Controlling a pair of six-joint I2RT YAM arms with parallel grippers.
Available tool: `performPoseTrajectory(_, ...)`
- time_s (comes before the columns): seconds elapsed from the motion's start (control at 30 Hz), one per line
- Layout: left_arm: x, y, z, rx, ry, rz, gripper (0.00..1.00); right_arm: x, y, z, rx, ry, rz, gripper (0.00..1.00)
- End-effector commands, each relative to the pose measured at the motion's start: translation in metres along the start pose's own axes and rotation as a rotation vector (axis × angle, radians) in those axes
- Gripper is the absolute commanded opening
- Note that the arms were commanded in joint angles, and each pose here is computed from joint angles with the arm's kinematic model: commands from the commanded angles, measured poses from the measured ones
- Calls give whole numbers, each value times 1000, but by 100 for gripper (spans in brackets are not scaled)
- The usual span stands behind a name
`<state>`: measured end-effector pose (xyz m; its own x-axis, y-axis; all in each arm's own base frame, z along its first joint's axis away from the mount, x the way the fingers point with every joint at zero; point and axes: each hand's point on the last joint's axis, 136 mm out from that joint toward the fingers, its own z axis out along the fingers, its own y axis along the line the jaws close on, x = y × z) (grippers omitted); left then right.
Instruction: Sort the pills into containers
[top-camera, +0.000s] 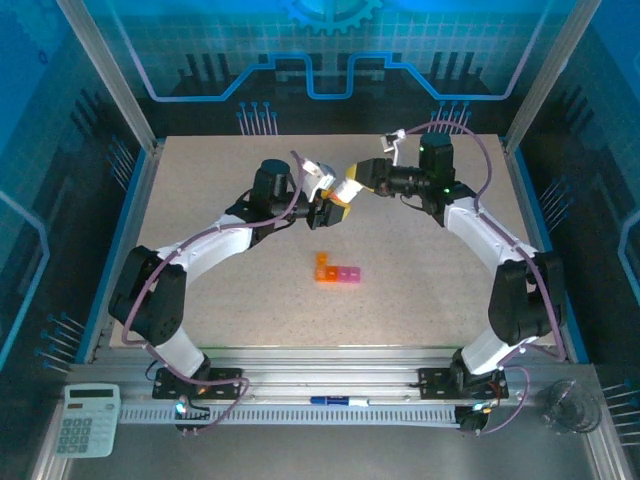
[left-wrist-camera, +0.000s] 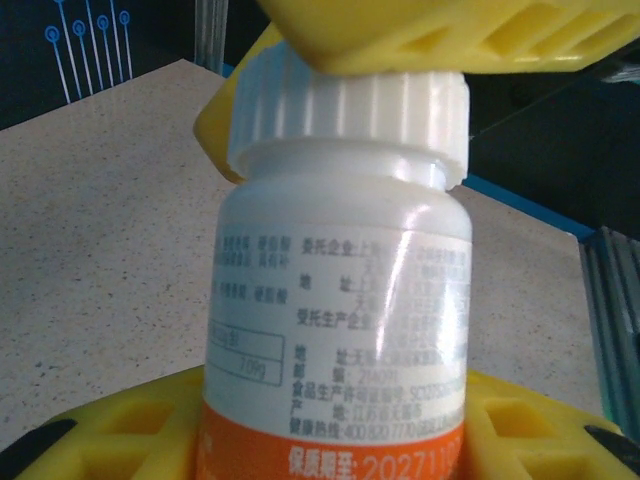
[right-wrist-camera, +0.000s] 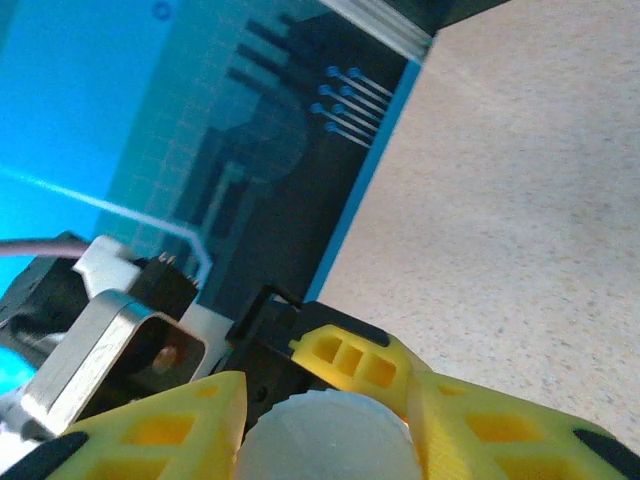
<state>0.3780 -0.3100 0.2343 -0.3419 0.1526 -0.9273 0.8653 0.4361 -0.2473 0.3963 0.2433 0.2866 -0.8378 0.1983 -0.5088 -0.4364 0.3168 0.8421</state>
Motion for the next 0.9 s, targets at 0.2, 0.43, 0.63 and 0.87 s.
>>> performPoseTrajectory(0.2,-25,-15,-7,52,-44,49,0,-21,29,-17,-75,-61,-85,74)
performPoseTrajectory(0.43,-17,-4,-4,0,-12,79,0,-22,7,-33,178,-133,86,77)
performPoseTrajectory(0.63,-10,5,-2,-39,17,105,0,-10,-13,-42,383,-163,192,77)
performPoseTrajectory(0.87,-8,8,1,-48,31,114,0,-2,-11,-23,391,-115,190,77)
